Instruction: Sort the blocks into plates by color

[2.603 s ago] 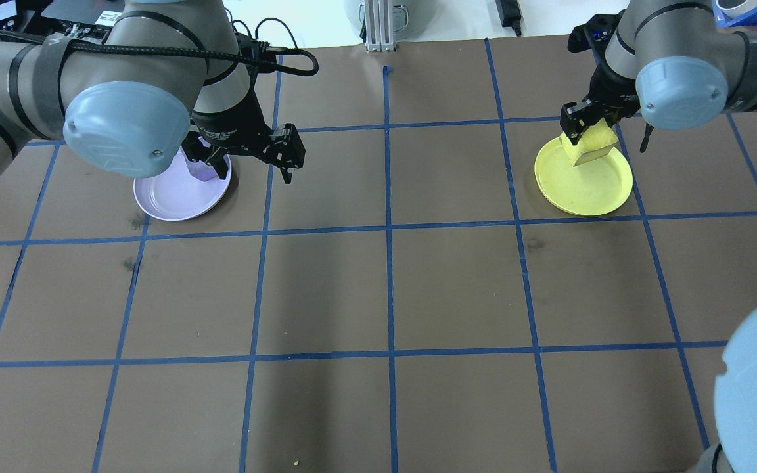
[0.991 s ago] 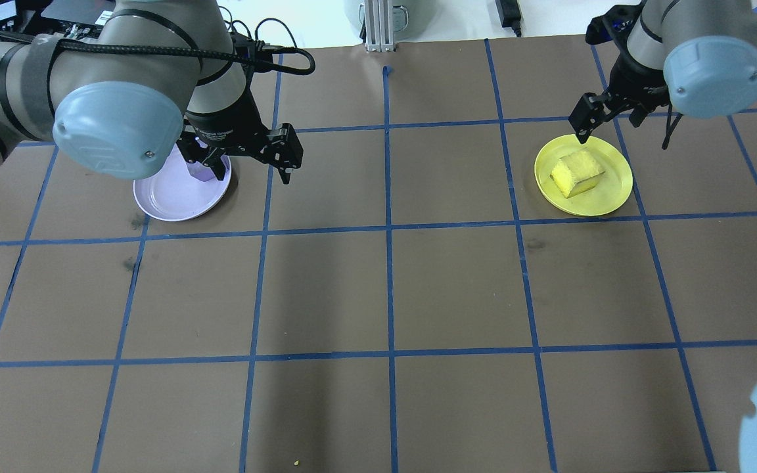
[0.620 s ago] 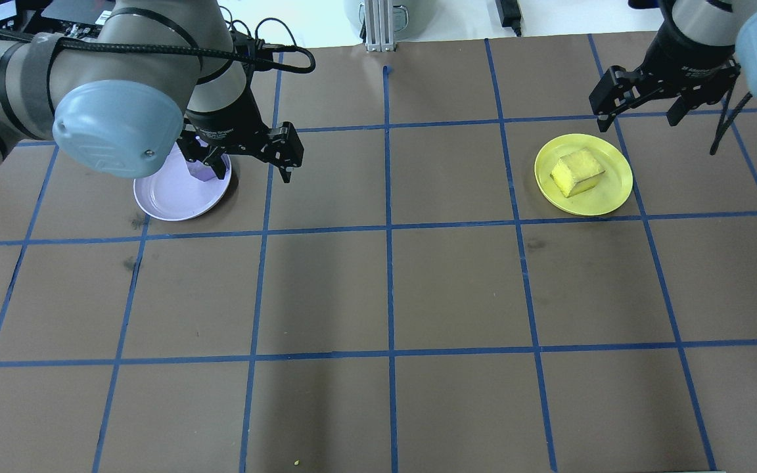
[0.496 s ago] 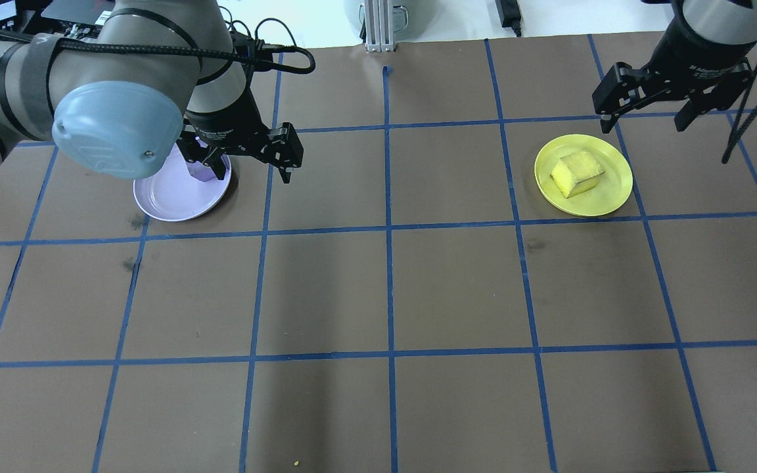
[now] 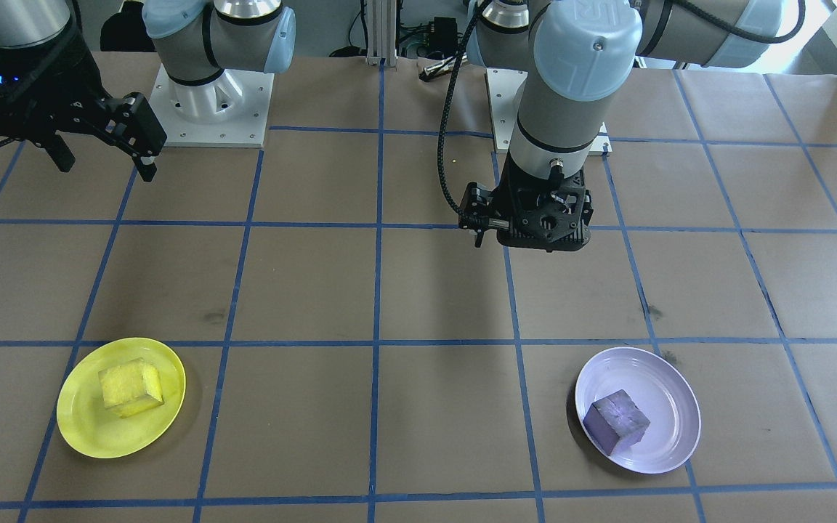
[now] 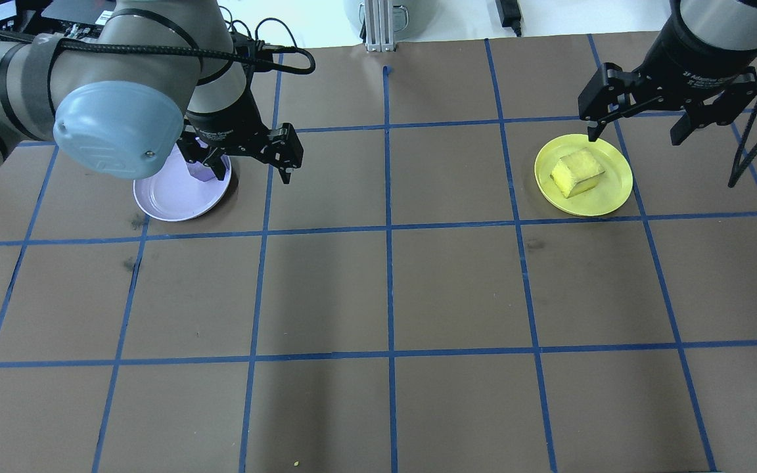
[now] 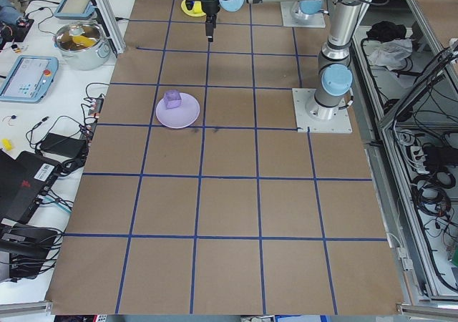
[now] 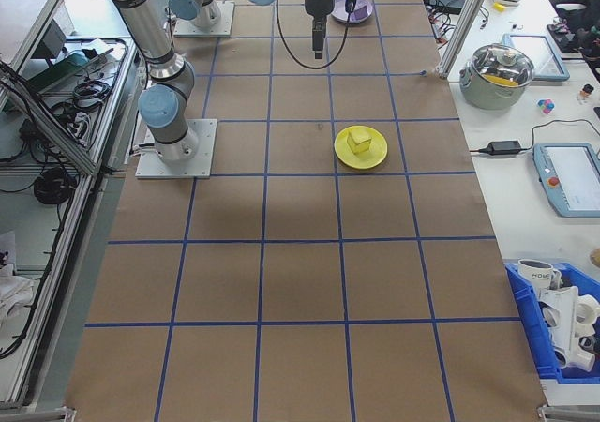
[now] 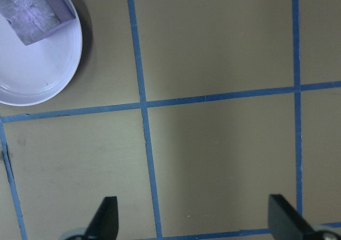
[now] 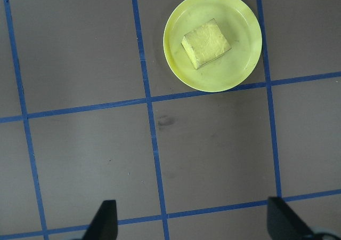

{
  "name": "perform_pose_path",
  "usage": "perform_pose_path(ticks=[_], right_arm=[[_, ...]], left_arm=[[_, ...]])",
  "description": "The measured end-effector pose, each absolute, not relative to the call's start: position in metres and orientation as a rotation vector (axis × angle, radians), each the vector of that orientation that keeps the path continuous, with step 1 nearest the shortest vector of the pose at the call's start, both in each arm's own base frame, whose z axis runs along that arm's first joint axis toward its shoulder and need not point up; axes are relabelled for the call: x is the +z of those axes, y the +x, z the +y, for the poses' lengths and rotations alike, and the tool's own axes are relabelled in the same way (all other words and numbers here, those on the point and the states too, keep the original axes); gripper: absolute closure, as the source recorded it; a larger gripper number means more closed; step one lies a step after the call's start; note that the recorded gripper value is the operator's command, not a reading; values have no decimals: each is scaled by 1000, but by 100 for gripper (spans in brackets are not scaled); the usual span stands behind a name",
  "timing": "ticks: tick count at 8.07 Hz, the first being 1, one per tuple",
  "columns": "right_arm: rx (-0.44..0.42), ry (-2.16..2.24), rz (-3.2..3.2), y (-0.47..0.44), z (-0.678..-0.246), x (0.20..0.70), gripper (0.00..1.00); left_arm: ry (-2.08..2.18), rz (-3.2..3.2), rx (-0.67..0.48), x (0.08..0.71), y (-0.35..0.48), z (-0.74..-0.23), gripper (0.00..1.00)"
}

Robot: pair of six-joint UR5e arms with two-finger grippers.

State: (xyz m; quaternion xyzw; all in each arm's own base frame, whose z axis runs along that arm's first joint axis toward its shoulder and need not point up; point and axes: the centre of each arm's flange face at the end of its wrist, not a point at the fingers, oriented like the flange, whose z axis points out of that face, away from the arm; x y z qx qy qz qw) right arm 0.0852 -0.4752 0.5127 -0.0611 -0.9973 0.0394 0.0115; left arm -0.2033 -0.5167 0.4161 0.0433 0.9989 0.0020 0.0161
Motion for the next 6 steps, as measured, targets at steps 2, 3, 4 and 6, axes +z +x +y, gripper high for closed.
perform_pose_path(ticks=[2, 3, 4, 6], right_arm=[[118, -185, -3112, 87, -476, 511, 0], [118, -184, -3112, 87, -476, 510, 0], [120, -183, -3111, 87, -477, 510, 0], [125, -183, -3109, 87, -477, 511, 0]], left_arm=[[133, 3102, 16, 415, -203, -515, 0], [133, 3099, 40, 416, -202, -513, 0], [132, 3095, 64, 413, -201, -514, 0], [99, 3084, 108, 402, -188, -522, 0]])
